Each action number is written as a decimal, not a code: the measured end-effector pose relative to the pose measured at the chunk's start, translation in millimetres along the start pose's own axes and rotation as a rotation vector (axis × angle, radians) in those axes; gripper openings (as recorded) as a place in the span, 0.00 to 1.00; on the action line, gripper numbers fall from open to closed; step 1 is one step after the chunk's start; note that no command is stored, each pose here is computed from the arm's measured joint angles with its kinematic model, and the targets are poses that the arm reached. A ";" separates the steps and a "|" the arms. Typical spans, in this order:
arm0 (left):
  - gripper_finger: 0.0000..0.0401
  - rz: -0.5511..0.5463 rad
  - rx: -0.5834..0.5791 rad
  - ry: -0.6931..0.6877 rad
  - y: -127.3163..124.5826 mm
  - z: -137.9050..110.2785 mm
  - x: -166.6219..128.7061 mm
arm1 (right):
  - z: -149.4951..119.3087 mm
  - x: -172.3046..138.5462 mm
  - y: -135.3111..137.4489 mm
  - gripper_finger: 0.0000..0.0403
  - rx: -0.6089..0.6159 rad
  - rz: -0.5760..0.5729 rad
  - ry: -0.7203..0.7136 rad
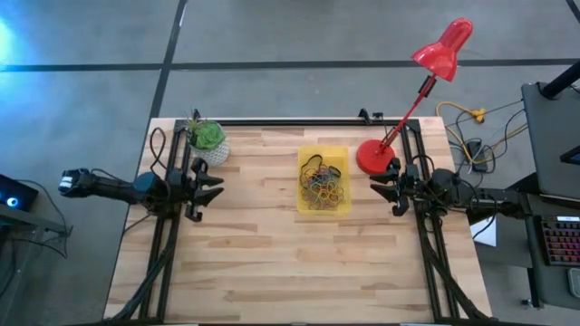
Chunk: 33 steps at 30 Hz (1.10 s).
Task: Pick and place rubber bands into bin
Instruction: Return to Home Position
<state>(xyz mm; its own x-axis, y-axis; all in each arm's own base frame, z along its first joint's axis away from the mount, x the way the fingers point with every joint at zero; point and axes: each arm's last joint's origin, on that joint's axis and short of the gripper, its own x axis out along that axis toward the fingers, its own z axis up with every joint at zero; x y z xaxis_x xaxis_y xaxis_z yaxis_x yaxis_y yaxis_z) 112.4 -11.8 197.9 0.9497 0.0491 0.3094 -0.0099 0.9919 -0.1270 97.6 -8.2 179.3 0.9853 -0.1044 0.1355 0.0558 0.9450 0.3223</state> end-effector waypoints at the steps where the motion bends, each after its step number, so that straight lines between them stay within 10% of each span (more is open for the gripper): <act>1: 0.26 -0.002 0.007 -0.008 1.8 1.0 -0.1 | 0.0 0.0 0.0 0.35 0.005 0.000 0.000; 33: 0.26 -0.037 -0.023 0.201 13.2 -14.3 -19.2 | -10.6 -2.4 -3.5 0.35 0.016 -0.035 0.111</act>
<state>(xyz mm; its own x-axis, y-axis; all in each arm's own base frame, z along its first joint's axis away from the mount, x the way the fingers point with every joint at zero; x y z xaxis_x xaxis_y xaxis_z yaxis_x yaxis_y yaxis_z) 98.5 -1.4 176.8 0.9927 -0.0138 0.1200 0.0309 0.9895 -0.1413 96.7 -8.0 167.9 0.9947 -0.1013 0.0200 0.0885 0.9363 0.3398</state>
